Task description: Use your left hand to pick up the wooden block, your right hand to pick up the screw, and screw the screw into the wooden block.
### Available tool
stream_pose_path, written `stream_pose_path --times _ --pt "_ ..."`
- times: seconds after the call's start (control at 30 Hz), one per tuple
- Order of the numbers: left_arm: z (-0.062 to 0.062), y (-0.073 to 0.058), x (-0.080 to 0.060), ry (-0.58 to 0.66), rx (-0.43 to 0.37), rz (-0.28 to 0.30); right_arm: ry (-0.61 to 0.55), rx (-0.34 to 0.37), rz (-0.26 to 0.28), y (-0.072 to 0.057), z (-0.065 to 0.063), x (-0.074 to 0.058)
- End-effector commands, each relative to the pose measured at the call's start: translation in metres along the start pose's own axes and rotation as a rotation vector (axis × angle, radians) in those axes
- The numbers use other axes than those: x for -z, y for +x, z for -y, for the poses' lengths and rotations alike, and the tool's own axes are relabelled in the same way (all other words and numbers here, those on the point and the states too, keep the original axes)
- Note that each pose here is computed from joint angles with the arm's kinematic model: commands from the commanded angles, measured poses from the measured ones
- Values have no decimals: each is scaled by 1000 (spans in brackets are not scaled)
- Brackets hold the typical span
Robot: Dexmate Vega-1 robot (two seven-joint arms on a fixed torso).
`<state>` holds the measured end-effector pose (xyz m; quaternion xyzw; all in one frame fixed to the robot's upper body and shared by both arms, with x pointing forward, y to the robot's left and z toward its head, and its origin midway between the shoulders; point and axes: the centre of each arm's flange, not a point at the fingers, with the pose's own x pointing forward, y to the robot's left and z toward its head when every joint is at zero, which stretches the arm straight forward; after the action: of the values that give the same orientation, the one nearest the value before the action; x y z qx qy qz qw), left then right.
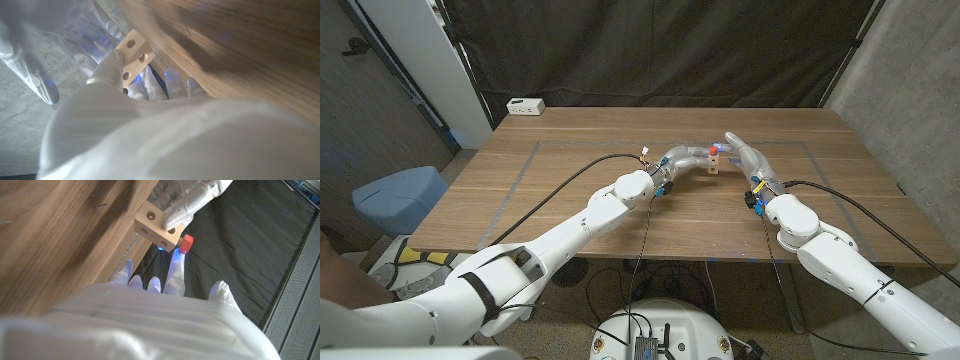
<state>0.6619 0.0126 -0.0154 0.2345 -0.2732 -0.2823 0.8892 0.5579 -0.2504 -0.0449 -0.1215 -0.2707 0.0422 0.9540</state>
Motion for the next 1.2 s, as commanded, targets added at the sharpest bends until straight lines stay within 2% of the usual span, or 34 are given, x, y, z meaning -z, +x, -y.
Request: stream_pose_path --times 0.03,1.2 --pt "-1 1 0 -3 3 2 -4 15 -6 0 0 -1" --pt "-5 3 3 -8 7 -2 -13 50 -11 -6 -2 -1"
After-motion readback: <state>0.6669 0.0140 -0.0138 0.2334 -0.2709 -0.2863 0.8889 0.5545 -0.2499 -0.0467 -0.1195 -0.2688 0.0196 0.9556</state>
